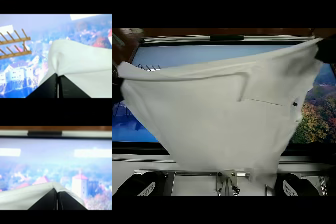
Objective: Fold the shirts.
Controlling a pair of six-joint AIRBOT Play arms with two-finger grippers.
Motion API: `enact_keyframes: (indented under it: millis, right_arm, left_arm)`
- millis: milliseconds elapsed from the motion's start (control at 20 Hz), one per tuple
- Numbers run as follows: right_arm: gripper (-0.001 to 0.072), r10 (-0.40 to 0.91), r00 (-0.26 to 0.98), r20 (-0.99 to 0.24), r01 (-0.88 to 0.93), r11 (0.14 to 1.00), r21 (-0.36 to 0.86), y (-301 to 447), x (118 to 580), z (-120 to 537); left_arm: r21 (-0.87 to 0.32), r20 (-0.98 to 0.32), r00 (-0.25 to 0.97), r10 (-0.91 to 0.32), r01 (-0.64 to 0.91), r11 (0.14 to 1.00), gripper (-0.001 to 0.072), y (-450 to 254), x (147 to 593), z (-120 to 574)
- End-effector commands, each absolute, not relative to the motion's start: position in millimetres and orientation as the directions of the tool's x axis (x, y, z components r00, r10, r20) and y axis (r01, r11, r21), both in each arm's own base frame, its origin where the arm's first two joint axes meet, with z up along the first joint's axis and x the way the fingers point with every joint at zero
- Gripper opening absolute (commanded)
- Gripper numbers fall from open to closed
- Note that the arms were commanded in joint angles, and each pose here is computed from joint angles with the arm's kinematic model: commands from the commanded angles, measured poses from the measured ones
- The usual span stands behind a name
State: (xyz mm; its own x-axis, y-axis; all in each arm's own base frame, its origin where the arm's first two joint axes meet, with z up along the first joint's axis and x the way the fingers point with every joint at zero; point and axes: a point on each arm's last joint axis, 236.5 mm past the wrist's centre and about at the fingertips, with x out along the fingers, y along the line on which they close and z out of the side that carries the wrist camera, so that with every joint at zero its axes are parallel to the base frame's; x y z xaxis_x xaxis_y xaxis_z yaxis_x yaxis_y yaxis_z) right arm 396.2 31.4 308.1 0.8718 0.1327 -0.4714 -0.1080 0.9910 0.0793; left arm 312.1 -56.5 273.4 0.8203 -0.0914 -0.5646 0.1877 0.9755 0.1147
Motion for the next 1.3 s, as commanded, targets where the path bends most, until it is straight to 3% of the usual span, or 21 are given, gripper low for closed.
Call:
enact_keyframes:
  millis: [0,150,350,600,700,750,800,850,1050,1150,1250]
  right_arm:
    - [0.0056,0.127,0.765,-0.632,-0.034,0.987,0.157,30,467,203]
    - [0.0056,0.16,0.796,-0.584,0.007,0.962,0.274,38,528,162]
    - [0.0057,0.156,0.852,-0.499,0.043,0.93,0.364,37,575,139]
    - [0.0057,0.187,0.72,-0.668,0.116,0.917,0.382,44,573,50]
    - [0.0059,0.221,0.636,-0.739,0.171,0.894,0.415,52,562,14]
    - [0.0139,0.227,0.614,-0.756,0.187,0.888,0.419,54,559,6]
    - [0.0336,0.234,0.608,-0.759,0.188,0.886,0.423,55,558,5]
    - [0.05,0.24,0.605,-0.76,0.18,0.888,0.423,54,555,10]
    - [0.0499,0.182,0.551,-0.814,0.149,0.939,0.311,9,521,38]
    - [0.0499,0.131,0.43,-0.893,0.202,0.95,0.236,-26,483,30]
    - [0.0499,0.15,0.276,-0.949,0.207,0.955,0.211,-43,442,14]
  left_arm:
    - [0.052,-0.648,0.76,-0.036,0.092,0.994,0.0034,-55,365,175]
    - [-0.071,-0.617,0.786,-0.023,-0.027,0.997,0.0034,-49,422,153]
    - [-0.196,-0.558,0.827,-0.072,-0.047,0.979,0.0033,-58,482,142]
    - [-0.273,-0.7,0.703,-0.126,-0.101,0.957,0.0034,-78,498,53]
    - [-0.374,-0.752,0.629,-0.2,-0.156,0.914,0.0053,-97,492,22]
    - [-0.408,-0.769,0.597,-0.23,-0.18,0.895,0.0217,-105,488,11]
    - [-0.417,-0.783,0.574,-0.241,-0.195,0.888,0.05,-107,484,6]
    - [-0.407,-0.803,0.545,-0.241,-0.207,0.889,0.0616,-103,478,3]
    - [-0.235,-0.947,0.25,-0.2,-0.119,0.965,0.0609,-45,417,5]
    - [-0.189,-0.981,0.071,-0.181,-0.125,0.974,0.0607,-9,372,3]
    - [-0.209,-0.976,-0.032,-0.217,-0.171,0.963,0.0607,9,338,-4]
